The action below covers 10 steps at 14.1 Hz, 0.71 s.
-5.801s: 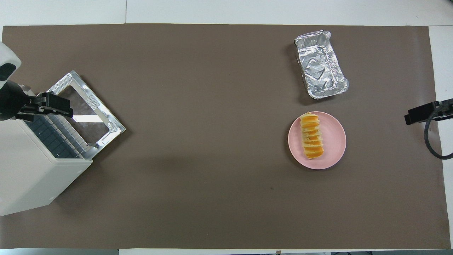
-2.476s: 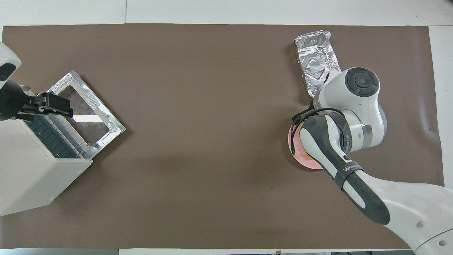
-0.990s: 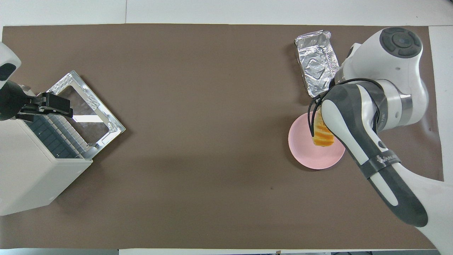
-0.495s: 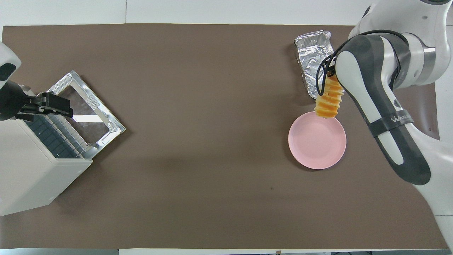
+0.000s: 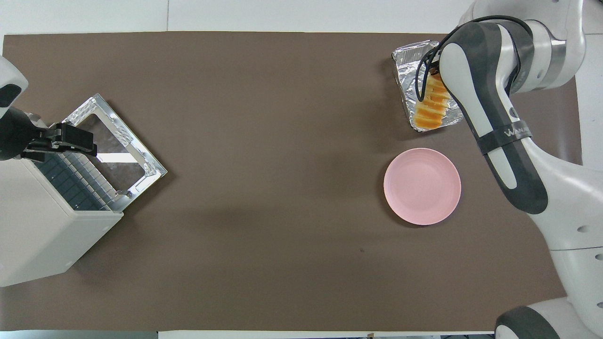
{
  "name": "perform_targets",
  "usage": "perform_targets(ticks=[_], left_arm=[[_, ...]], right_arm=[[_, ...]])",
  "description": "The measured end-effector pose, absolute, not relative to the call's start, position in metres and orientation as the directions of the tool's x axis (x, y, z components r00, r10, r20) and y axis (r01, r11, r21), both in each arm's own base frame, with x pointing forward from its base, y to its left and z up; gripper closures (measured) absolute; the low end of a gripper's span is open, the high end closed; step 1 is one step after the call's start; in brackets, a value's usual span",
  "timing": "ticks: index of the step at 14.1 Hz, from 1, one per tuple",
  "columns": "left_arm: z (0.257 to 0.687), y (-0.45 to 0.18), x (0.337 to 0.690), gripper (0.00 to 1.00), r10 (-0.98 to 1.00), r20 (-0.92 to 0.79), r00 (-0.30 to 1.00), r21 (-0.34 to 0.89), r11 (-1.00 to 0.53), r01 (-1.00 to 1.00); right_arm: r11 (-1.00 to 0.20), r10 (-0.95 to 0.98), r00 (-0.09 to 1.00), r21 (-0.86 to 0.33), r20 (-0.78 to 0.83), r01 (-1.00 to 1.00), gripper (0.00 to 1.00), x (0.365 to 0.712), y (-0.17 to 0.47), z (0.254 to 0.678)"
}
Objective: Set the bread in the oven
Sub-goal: 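Carry the bread with the right gripper and lower it into the foil tray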
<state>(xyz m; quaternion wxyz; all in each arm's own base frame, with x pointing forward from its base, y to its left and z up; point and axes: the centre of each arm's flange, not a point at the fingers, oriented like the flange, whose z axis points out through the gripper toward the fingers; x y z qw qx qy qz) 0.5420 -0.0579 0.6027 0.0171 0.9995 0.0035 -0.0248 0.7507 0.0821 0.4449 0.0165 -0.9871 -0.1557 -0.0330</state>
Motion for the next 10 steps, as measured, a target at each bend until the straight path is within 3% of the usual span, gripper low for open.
perform_targets(ticks=[10], left_arm=[[0.603, -0.058, 0.542, 0.0, 0.006, -0.05, 0.999, 0.034, -0.999, 0.008]], right_arm=[[-0.876, 0.481, 0.87, 0.015, 0.113, 0.482, 0.87, 0.786, 0.043, 0.366]])
